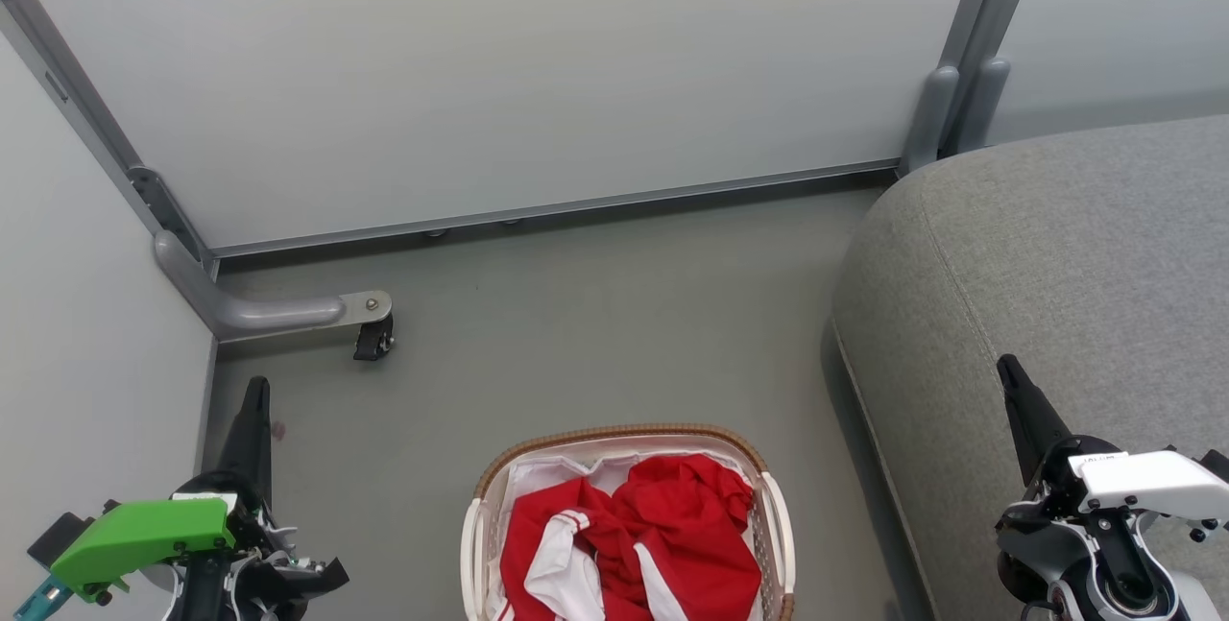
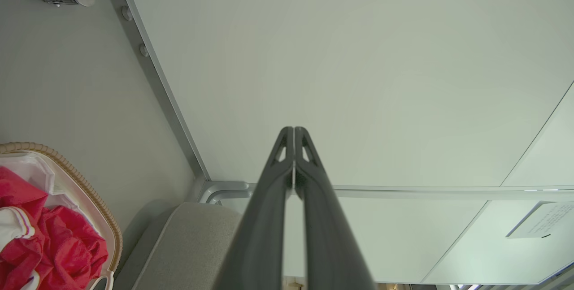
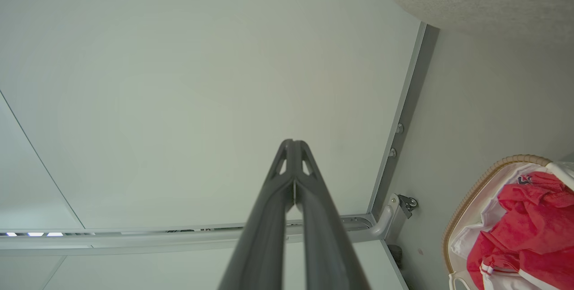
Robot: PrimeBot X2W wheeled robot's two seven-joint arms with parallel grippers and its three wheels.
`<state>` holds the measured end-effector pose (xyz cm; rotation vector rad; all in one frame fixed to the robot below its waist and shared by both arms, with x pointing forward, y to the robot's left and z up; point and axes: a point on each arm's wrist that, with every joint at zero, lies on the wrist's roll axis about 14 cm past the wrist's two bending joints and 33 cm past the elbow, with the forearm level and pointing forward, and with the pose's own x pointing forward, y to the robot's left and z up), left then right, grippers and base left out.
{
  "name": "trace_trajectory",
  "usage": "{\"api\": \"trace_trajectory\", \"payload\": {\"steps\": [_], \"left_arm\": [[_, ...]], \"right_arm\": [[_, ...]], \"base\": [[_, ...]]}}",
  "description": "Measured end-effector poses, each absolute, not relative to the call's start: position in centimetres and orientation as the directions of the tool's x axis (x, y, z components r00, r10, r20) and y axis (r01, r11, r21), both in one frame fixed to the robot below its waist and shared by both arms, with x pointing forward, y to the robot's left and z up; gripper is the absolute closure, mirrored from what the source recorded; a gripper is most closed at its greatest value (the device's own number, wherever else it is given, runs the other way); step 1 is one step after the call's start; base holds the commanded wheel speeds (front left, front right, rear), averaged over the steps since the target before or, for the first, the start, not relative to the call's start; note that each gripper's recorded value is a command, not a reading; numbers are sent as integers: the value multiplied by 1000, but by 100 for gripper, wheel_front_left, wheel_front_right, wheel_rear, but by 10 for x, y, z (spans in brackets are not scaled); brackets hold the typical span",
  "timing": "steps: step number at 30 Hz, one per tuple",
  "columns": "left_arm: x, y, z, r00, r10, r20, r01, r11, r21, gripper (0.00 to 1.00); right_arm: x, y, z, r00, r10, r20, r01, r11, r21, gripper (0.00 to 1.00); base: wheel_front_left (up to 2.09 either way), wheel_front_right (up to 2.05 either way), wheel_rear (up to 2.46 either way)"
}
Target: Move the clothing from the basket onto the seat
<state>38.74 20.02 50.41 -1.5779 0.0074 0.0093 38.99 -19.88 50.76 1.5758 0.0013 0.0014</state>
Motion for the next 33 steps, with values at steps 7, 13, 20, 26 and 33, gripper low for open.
{"api": "trace_trajectory", "payload": {"steps": [7,13,20,26,33], "left_arm": [[387,200,504,1000,1,-11,-11,-7,-1000,100],[387,200,504,1000,1,-11,-11,-7,-1000,100],[387,200,504,1000,1,-11,-11,-7,-1000,100],[387,200,504,1000,1,-11,-11,-7,-1000,100],[380,198,486,998,1,-63,-63,-18,-998,0]], "right_arm": [[390,-199,508,1000,2,0,0,-5,1000,100],[390,-199,508,1000,2,0,0,-5,1000,100],[390,-199,508,1000,2,0,0,-5,1000,100],[390,-199,508,1000,2,0,0,-5,1000,100],[385,-196,493,999,4,-43,43,-18,999,0]], "base": [[0,0,0],[0,0,0],[0,0,0],[0,0,0],[0,0,0]]}}
